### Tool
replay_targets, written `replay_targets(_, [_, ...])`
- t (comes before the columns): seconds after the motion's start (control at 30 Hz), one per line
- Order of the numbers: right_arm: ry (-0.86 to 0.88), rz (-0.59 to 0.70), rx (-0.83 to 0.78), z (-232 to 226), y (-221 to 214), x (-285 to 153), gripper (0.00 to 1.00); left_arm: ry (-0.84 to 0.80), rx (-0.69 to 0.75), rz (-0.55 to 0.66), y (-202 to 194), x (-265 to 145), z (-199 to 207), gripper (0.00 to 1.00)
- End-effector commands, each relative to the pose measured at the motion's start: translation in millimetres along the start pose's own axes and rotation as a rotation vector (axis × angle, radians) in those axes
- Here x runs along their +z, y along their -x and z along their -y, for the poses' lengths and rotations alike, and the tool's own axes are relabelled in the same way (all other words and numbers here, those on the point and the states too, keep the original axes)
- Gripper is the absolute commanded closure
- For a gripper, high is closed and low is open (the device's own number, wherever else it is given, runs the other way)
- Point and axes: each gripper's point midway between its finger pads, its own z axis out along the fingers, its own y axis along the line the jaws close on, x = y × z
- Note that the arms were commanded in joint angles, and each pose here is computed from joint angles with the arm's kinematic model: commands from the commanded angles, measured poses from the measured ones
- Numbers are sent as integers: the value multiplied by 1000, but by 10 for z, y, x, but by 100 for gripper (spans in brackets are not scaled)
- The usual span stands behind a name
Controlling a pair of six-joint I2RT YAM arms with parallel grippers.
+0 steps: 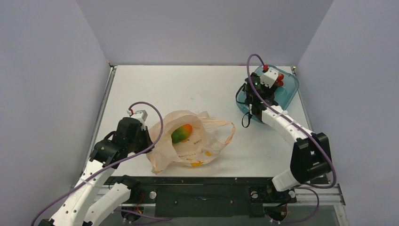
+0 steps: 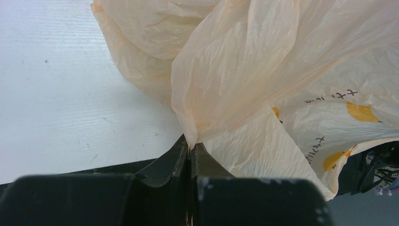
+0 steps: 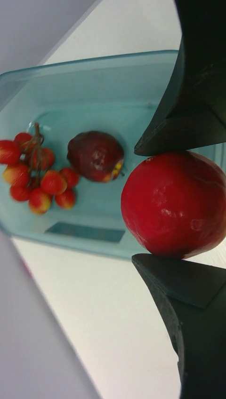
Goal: Take the fake fruits out of the plastic bag
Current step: Place the fake fruit in the bin.
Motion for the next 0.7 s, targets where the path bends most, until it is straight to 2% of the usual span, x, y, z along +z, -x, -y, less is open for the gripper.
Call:
replay_targets(0.0, [-49, -73, -16, 167, -86, 337, 87, -22, 1, 39, 98, 11, 62, 100])
replay_targets(0.13, [-67, -107, -75, 254, -231, 503, 58, -19, 0, 38, 97, 15, 60, 100])
replay_targets(0.27, [-30, -155, -108, 163, -333, 593, 40, -17, -1, 33, 91, 24, 58, 100])
replay_targets(0.4, [-26, -174, -124, 156, -354, 590, 27, -21, -1, 40, 95, 10, 62, 100])
replay_targets(0.57, [-30, -177, -138, 168, -332, 585, 16, -28, 2, 43, 94, 3, 71, 100])
replay_targets(0.67, [-10, -169, -137, 127, -287, 541, 15, -37, 4, 51, 106, -11, 86, 100])
